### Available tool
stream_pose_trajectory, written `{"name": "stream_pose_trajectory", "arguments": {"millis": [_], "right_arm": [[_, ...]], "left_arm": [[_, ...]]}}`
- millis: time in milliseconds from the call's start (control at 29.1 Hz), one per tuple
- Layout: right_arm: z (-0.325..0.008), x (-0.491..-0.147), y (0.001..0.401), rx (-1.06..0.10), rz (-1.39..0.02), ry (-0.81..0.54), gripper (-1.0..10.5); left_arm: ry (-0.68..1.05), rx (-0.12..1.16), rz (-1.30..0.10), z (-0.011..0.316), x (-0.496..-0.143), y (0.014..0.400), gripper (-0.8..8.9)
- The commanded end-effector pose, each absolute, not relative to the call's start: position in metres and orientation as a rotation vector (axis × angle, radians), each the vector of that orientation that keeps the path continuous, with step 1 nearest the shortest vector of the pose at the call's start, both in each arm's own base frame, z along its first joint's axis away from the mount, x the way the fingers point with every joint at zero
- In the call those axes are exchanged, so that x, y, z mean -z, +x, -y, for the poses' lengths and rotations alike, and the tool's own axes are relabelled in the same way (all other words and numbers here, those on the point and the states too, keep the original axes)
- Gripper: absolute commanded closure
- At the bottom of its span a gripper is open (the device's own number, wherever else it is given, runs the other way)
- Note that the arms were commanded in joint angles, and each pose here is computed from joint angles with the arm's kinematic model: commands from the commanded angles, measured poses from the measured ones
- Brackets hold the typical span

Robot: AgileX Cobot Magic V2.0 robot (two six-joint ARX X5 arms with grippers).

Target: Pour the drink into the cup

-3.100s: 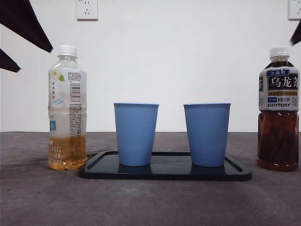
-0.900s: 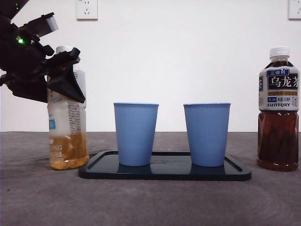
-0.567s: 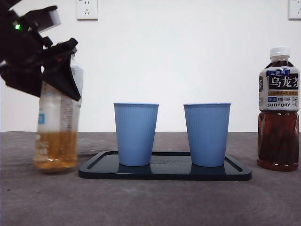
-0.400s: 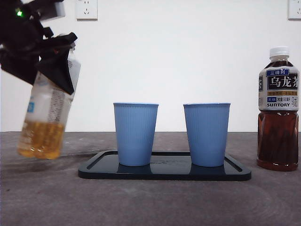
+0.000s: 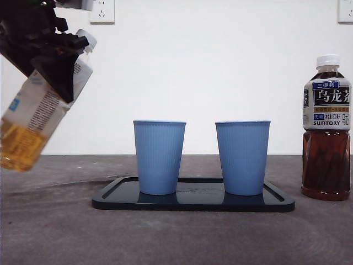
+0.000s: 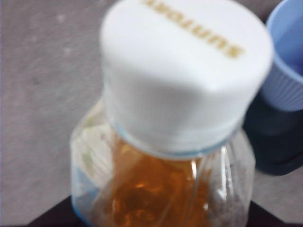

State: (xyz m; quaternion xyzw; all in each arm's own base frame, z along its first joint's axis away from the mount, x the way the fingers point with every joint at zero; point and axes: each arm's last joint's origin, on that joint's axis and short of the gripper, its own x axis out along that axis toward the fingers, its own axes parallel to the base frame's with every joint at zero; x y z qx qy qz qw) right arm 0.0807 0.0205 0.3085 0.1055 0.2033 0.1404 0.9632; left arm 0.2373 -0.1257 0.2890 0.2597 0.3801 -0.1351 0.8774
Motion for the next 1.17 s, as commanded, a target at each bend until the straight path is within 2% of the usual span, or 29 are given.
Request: {"name": "stream_pose_trajectory", "arguments": {"millis": [34,446,721,926,1167], "right_arm": [[-0.021,-0.314,0.080,-0.290,-0.387,0.205,5.5],[-0.021,-0.314,0.080,-0.294,-0.388,0.205,5.5],[-0.021,-0.314,0.080,-0.306,-0.389,0.206,5.5],[-0.021,-0.314,0.080,-0.306,-0.389,0.205,5.5],[-0.021,-0.314,0.080,-0.307,-0.389,0.204,5.5]], "left_arm": [[0.600,0.269,-0.769,0.137,-0.302,0.246,6.69],[0.848,0.234,-0.960,0.183,-0.285,0.267,6.68],[1.056,0.153,-0.966,0.206,-0.266,0.263,6.69],[1.140,0.113,-0.968,0.214,-0.257,0.261,6.69],[1.235,0.009,-0.918,0.215,-0.259,0.260,7.01]]}}
